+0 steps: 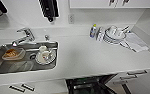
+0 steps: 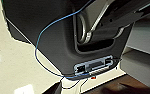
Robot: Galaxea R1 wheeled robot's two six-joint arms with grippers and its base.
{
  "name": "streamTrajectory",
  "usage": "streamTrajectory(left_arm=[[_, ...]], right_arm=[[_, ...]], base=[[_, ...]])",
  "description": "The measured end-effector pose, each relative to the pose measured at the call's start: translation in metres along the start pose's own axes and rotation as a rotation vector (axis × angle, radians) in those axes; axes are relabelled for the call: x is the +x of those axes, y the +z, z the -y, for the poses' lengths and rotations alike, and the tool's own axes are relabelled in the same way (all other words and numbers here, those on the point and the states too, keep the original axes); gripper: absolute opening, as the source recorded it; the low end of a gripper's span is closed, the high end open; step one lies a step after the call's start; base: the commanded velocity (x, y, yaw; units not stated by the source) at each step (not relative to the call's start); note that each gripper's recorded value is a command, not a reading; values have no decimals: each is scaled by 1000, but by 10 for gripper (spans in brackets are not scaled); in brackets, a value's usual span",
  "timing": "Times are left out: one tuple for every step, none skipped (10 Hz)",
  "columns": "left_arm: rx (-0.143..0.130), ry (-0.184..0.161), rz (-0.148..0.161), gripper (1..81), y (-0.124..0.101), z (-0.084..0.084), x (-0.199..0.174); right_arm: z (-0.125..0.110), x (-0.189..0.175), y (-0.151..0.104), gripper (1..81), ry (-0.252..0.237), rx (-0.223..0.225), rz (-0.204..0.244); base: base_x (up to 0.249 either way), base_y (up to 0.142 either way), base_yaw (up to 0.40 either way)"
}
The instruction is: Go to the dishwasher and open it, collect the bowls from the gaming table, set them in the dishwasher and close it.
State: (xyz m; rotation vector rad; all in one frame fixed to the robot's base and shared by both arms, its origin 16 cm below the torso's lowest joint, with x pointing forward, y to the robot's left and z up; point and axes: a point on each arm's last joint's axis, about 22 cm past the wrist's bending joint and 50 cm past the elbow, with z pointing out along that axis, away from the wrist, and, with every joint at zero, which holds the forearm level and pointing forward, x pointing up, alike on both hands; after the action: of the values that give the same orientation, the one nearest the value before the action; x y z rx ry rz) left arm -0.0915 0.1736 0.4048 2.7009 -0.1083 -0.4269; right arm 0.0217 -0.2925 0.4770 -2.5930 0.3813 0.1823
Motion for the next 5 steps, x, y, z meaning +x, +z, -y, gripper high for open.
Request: streamTrajectory(left_arm=[[3,5,-10,811,3,3,11],[6,10,-21,811,6,6,22],[8,15,-33,811,9,9,33],[10,19,-42,811,11,11,40],[10,18,-40,811,11,12,39]], right_arm=[[12,33,11,811,-19,25,-39],[21,61,19,811,-32,43,-73],[32,91,26,811,-37,66,-107],[43,116,28,811,-26,89,-136],[57,135,26,811,14,124,-157]], base=[[0,0,0],[0,0,0],[0,0,0],[0,0,0],[0,0,0]])
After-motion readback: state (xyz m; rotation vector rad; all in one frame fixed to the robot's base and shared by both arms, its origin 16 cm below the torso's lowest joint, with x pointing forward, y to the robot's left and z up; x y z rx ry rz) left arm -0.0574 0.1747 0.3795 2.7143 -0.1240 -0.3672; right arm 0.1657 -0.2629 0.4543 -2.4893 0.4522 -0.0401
